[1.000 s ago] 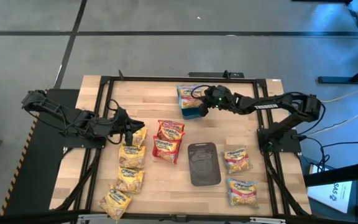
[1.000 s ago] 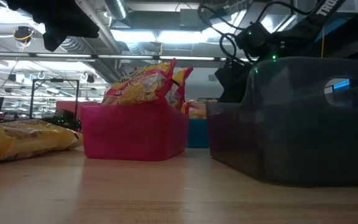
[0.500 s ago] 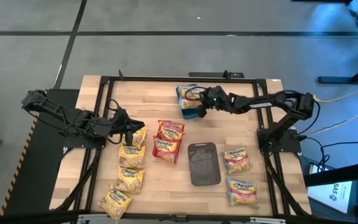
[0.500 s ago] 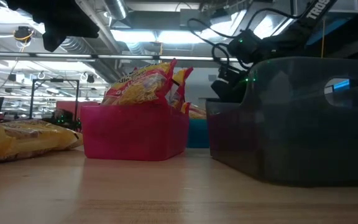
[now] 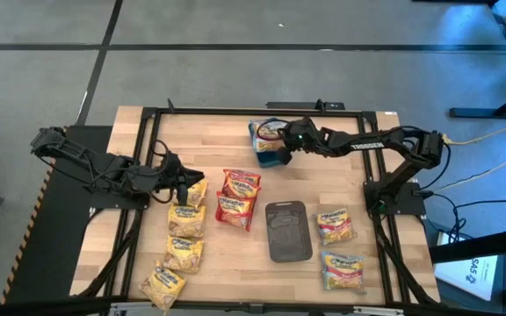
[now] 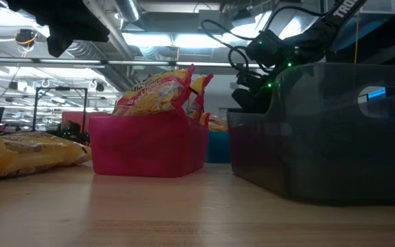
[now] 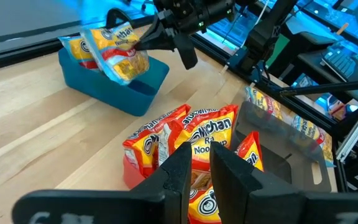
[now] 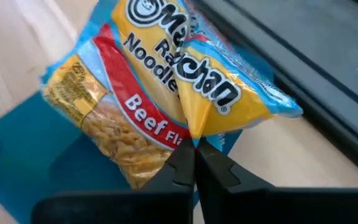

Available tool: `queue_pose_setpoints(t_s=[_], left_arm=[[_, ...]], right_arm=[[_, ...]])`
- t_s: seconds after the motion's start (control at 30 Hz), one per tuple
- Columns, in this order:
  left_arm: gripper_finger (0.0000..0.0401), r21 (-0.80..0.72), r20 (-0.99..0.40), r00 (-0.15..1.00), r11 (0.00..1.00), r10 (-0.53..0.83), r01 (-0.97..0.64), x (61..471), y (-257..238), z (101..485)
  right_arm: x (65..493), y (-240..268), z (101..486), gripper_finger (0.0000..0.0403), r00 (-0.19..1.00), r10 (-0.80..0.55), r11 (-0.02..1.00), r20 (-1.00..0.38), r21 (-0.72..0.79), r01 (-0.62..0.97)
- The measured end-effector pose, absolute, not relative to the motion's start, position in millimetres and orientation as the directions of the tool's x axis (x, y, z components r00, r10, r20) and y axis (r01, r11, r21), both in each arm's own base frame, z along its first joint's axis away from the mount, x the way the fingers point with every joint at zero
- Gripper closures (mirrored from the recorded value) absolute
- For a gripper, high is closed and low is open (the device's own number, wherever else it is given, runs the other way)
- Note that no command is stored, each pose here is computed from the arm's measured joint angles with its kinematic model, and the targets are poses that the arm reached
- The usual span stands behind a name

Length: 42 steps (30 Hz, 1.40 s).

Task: Sort Maruchan noodles
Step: Put the blue bag into the blue bin

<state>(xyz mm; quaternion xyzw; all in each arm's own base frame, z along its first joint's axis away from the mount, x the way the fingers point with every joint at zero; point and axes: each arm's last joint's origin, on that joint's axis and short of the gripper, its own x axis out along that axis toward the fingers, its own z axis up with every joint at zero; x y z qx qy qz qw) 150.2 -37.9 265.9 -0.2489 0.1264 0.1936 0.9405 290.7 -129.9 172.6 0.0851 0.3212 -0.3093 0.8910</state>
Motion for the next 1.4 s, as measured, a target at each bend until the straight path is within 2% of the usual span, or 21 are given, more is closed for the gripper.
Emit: queue_pose_setpoints(t_s=[0.17, 0.6, 0.77, 1.07, 1.13, 1.27, 1.4], left_arm=[[0.0348, -0.419, -0.334, 0.893, 0.801, 0.302, -0.428, 150.3, -37.8, 265.9], [0.0348, -0.425, -0.335, 0.894, 0.799, 0.297, -0.425, 150.3, -38.0, 265.9], [0.0348, -0.426, -0.335, 0.894, 0.799, 0.297, -0.425, 150.3, -38.0, 265.9], [0.0348, -0.42, -0.335, 0.894, 0.802, 0.297, -0.424, 150.3, -38.0, 265.9], [0.0348, -0.419, -0.336, 0.894, 0.803, 0.297, -0.424, 150.2, -38.0, 265.8], [0.0348, -0.412, -0.341, 0.891, 0.805, 0.298, -0.427, 150.0, -37.9, 265.2], [0.0348, -0.412, -0.341, 0.892, 0.805, 0.298, -0.427, 150.0, -37.9, 265.3]], right_arm=[[290.9, -129.7, 172.7, 0.036, 0.609, -0.49, 0.798, -0.624, -0.041, 0.601], [290.0, -131.1, 173.0, 0.0239, 0.575, -0.539, 0.767, -0.616, -0.077, 0.637], [295.3, -132.6, 185.9, 0.0206, 0.566, -0.51, 0.779, -0.648, -0.069, 0.623], [298.2, -134.3, 218.8, 0.0194, 0.413, -0.463, 0.753, -0.784, -0.103, 0.65], [299.9, -133.6, 225.8, 0.0197, 0.429, -0.421, 0.748, -0.799, -0.038, 0.663], [304.8, -128.7, 226.0, 0.0201, 0.537, -0.227, 0.776, -0.812, 0.182, 0.604], [313.9, -131.6, 208.2, 0.0201, 0.525, -0.194, 0.78, -0.829, 0.195, 0.595]])
